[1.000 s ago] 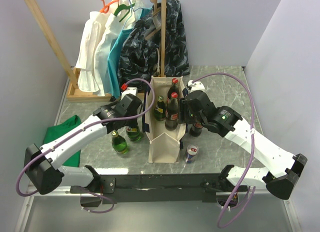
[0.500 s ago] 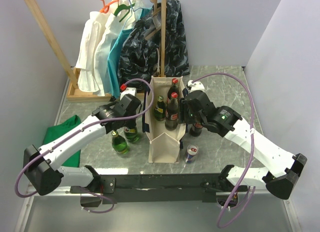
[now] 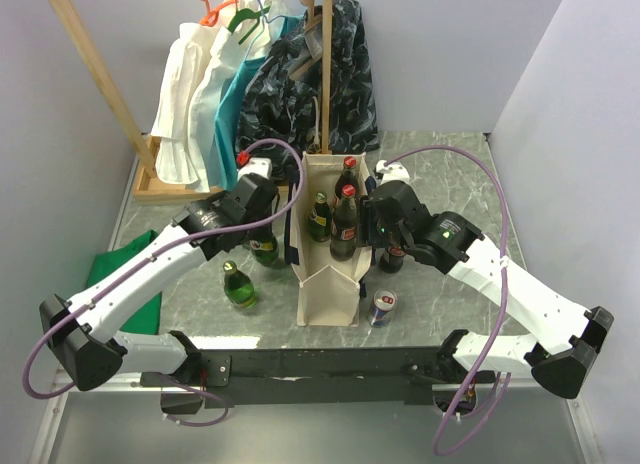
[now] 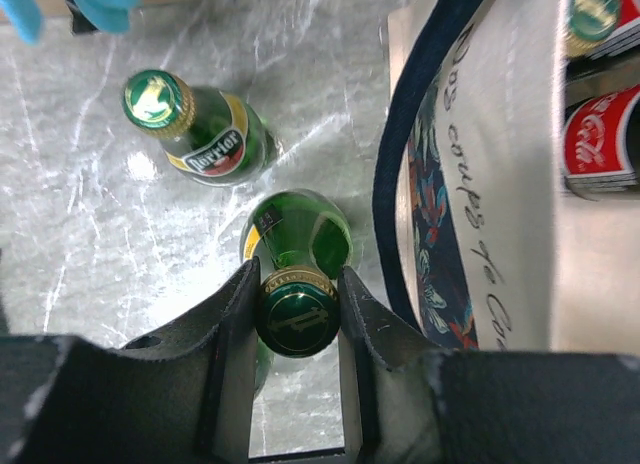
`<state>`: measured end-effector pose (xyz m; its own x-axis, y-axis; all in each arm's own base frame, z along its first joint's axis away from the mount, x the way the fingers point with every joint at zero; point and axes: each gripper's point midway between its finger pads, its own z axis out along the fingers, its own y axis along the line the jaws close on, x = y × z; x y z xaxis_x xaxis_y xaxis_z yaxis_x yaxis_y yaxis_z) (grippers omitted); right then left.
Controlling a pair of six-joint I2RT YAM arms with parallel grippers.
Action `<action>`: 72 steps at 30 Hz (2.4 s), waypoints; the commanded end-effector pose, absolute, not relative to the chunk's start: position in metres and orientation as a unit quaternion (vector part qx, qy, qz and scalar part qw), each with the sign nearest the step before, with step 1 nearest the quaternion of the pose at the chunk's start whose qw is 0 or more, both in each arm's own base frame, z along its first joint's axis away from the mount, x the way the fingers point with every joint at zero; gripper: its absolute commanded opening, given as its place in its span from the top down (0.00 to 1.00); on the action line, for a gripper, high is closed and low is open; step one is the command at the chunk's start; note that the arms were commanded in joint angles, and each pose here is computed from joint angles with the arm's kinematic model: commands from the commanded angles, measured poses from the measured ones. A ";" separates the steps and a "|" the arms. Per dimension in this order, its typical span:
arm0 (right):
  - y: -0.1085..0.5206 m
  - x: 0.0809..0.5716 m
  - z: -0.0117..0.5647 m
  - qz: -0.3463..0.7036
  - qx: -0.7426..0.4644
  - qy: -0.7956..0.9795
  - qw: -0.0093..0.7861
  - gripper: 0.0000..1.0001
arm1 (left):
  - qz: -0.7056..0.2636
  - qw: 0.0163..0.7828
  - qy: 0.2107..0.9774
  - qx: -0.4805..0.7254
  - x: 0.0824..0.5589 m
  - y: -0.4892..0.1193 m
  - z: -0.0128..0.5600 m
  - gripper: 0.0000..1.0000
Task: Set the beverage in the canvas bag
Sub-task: Pick up the drink from the center of the board, then place the drink in the canvas bag.
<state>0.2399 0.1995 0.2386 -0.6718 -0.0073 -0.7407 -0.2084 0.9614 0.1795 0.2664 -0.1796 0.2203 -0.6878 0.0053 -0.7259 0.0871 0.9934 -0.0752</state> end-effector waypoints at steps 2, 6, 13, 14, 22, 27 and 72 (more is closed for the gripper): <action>0.201 0.236 0.240 0.132 -0.055 0.907 0.397 0.45 | -0.075 0.480 0.874 -0.007 0.282 -0.174 0.297 0.99; 0.201 0.230 0.241 0.139 -0.052 0.908 0.392 0.50 | -0.062 0.489 0.870 -0.007 0.284 -0.169 0.307 0.99; 0.199 0.225 0.241 0.135 -0.051 0.909 0.391 0.55 | -0.067 0.493 0.867 -0.008 0.285 -0.170 0.311 0.99; 0.199 0.224 0.241 0.135 -0.053 0.909 0.392 0.56 | -0.069 0.495 0.866 -0.009 0.285 -0.169 0.314 0.99; 0.191 0.225 0.243 0.111 -0.042 0.914 0.387 0.79 | -0.075 0.507 0.859 -0.012 0.284 -0.167 0.330 0.99; 0.185 0.225 0.244 0.097 -0.040 0.916 0.388 0.94 | -0.078 0.506 0.859 -0.011 0.283 -0.169 0.335 0.99; 0.189 0.225 0.234 0.103 -0.032 0.917 0.384 1.00 | -0.193 0.633 0.747 0.057 0.279 -0.188 0.489 0.99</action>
